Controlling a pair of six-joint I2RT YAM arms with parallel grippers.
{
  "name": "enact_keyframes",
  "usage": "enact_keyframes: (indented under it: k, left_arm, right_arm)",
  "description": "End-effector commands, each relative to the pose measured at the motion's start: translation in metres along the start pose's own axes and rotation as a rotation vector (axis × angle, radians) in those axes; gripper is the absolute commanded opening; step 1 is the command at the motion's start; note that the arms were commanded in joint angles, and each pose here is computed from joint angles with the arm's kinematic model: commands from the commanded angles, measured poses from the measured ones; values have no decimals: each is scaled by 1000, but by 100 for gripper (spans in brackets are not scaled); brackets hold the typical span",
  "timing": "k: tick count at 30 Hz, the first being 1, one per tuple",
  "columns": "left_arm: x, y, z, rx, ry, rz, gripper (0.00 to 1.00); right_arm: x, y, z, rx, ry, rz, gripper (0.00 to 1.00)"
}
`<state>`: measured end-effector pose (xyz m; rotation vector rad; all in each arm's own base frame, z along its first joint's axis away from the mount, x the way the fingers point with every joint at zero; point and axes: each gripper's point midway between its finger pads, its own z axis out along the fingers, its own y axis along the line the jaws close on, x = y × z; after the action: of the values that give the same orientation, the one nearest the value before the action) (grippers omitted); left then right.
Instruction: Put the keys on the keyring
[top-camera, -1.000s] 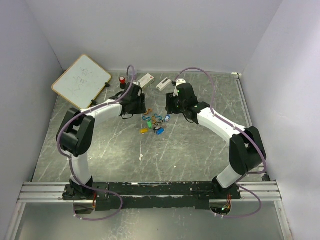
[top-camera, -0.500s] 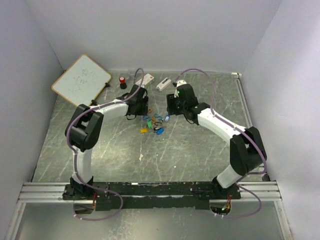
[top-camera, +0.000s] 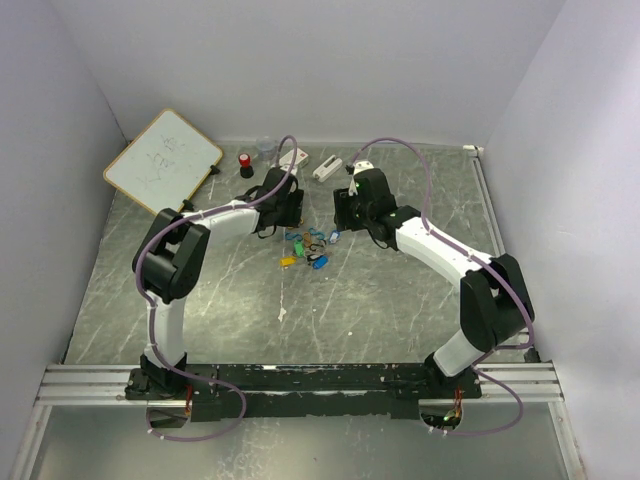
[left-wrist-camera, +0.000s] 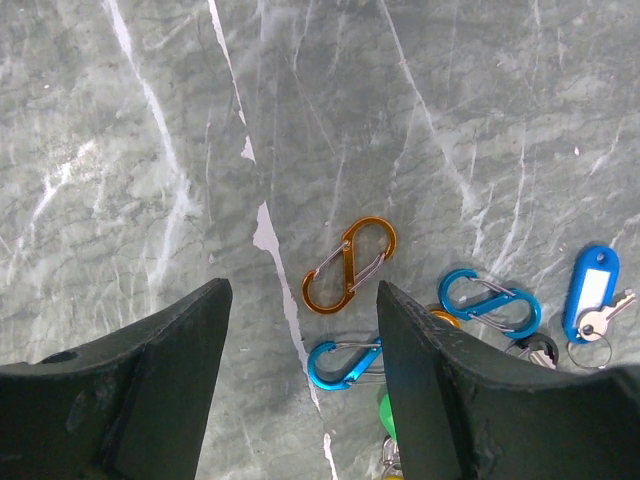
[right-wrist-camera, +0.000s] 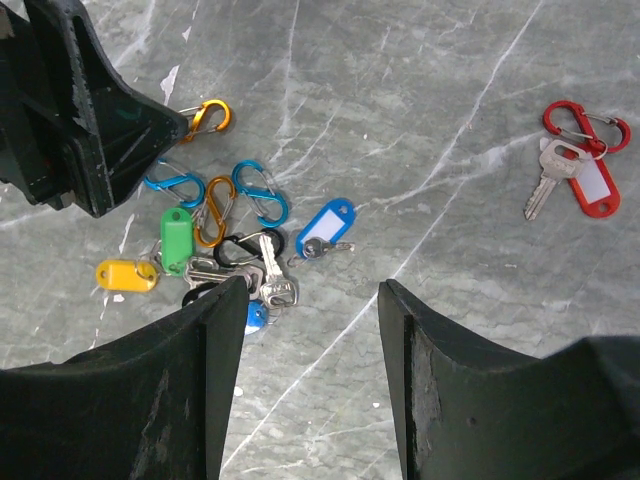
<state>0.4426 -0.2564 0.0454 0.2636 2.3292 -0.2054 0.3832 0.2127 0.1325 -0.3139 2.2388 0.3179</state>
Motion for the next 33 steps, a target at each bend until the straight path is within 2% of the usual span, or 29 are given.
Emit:
enact_keyframes:
  k: [1,17,33]
  left_arm:
    - [-4,-11,10,43,-19,34,71]
    - [13,-17,19,87,17,77,70]
    - [22,-18,24,64,33,117,66]
  right_arm:
    - [-8,-1,-9,3,-32,-1,55]
    - [-7,-1,-9,4,-26,-7,55]
    - [-7,-4,-11,16,-29,-9,55]
